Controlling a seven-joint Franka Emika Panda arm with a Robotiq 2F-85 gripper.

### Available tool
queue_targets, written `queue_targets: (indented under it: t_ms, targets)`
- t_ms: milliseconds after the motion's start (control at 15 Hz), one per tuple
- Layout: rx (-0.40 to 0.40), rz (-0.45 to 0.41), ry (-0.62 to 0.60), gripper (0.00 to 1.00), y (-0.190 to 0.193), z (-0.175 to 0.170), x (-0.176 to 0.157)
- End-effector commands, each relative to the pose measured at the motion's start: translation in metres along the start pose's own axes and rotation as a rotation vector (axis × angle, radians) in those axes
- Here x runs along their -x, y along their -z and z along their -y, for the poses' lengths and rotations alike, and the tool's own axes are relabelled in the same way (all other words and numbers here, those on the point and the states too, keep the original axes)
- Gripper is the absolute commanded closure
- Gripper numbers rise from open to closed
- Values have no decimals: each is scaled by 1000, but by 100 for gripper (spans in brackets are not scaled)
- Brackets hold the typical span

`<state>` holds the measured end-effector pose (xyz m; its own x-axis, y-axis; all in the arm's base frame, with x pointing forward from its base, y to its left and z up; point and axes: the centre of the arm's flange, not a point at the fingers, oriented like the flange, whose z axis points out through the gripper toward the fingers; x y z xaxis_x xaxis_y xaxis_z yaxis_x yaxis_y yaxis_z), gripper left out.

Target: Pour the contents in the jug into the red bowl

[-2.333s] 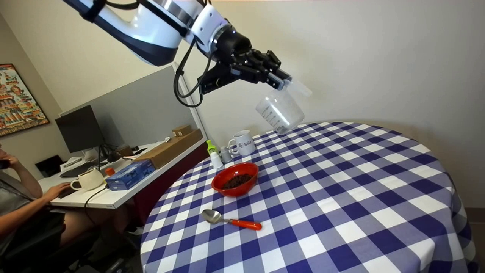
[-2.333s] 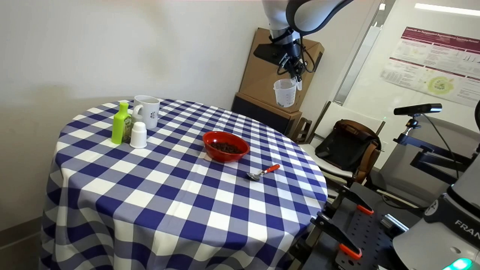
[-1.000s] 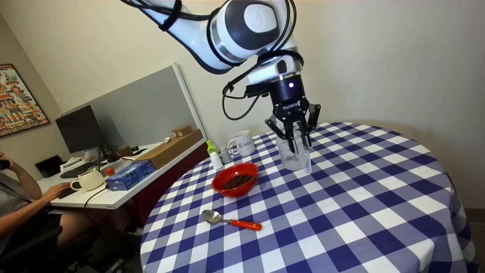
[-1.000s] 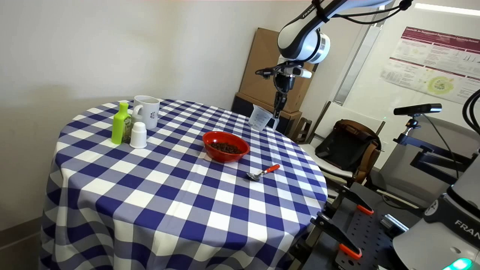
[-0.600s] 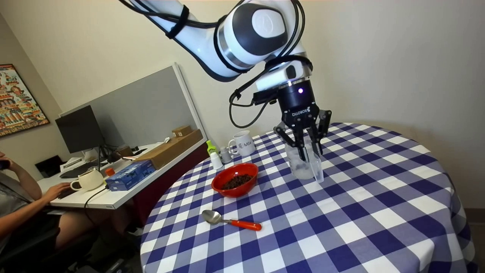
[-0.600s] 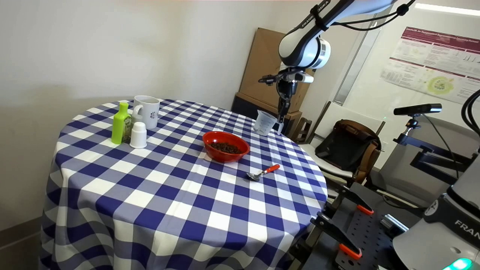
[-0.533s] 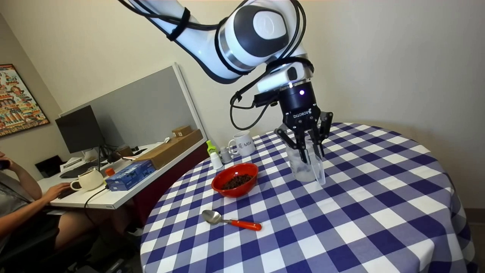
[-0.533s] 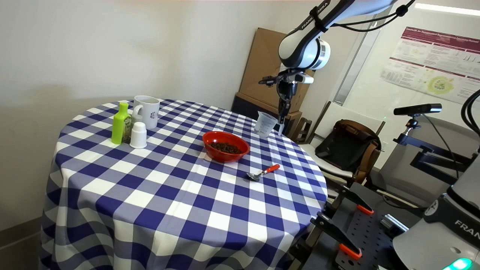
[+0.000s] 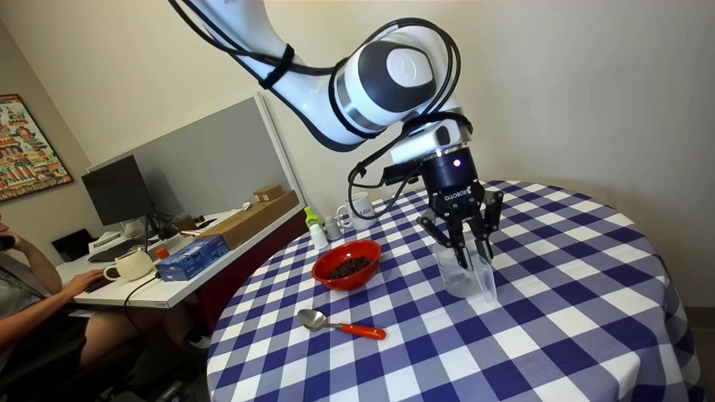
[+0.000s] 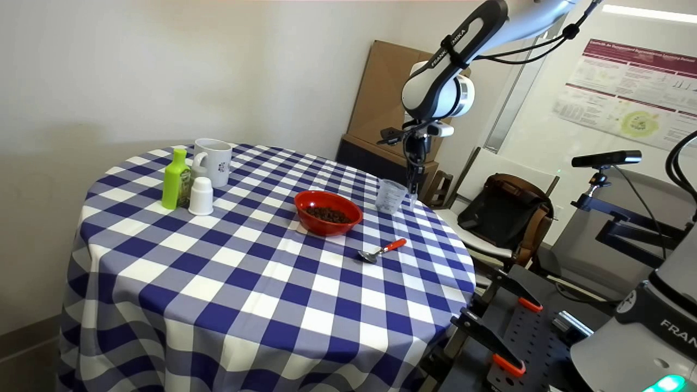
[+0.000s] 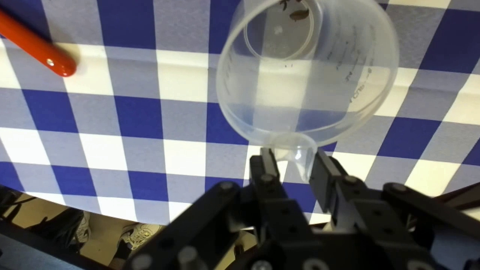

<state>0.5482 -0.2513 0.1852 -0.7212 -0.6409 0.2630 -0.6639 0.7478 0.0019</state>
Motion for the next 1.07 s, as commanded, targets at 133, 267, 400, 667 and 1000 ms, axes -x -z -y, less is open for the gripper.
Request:
queue_targets:
  t_ms: [133,267,400,667,1000]
  targets:
    - [-32,-3,-44,42,8,2,4]
    - [-39,31,-60,27,27,-2,6]
    - [-46,89,-84,12,60,-11,7]
    - [-122,152,-189,0,136,-57,11]
    - [-144,245,120,0,198,-145,27]
